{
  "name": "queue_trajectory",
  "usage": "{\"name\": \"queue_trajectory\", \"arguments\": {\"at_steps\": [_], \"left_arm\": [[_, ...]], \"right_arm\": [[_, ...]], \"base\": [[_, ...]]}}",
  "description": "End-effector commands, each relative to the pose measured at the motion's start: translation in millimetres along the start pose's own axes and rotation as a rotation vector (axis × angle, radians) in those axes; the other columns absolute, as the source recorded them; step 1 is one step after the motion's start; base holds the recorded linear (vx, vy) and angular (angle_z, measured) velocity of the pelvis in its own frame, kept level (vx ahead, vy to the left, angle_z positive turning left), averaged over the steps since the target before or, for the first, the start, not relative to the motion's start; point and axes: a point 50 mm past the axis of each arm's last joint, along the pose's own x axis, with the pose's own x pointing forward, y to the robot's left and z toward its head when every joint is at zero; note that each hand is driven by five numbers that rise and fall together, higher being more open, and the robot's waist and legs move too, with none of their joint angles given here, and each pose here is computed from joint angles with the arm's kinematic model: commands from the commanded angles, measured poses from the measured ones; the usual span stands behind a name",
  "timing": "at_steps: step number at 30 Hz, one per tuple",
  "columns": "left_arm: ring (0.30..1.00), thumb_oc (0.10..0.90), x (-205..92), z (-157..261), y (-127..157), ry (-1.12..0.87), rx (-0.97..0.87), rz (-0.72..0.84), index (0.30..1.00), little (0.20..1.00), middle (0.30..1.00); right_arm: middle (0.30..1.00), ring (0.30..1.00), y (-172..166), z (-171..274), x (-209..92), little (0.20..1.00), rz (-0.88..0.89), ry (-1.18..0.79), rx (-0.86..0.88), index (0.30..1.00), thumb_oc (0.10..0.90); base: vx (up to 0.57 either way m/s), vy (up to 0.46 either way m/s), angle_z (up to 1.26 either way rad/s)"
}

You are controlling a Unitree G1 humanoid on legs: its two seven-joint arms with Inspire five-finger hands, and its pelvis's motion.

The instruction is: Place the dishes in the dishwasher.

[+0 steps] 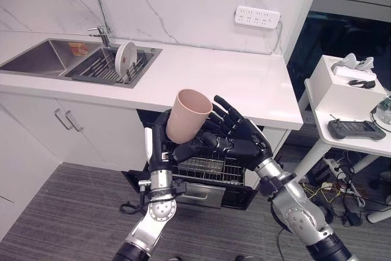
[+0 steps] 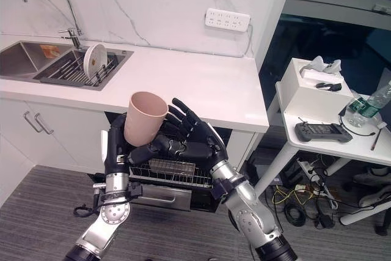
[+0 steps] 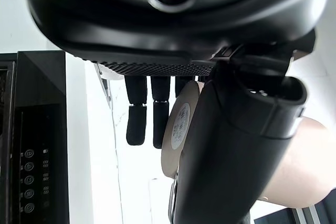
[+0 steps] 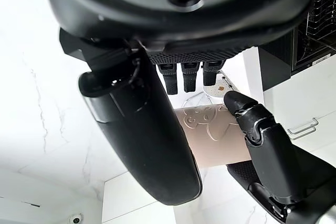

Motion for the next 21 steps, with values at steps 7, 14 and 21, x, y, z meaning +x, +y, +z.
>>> {"name": "queue_trajectory", "arguments": {"at_steps": [7,14,21], "left_arm": [[0.300,0.400,20.2,44.5,-22.7,-0.280,-0.101,-0.130,0.300,0.300,0.300],[0.300,0.400,18.4,42.5,-28.4,-0.271,-0.103,-0.170,0.300,0.300,0.300],[0.300,0.400,16.2,41.9,-34.0,-0.262,-0.109,-0.217,0.300,0.300,0.300]], "right_arm": [[0.900,0.900,13.5,46.1,27.8,0.900,0.080,-0.219,-0.015,0.900,0.800],[0.900,0.900,13.7,43.4,33.0,0.900,0.085,-0.201,0.001,0.900,0.800],[0.900,0.900,18.8,43.7,38.6,0.900,0.106,-0.193,-0.003,0.900,0.800]], "base": [[0.00,-0.005,0.06],[0.00,-0.001,0.01],[0.00,0.000,0.00]]}}
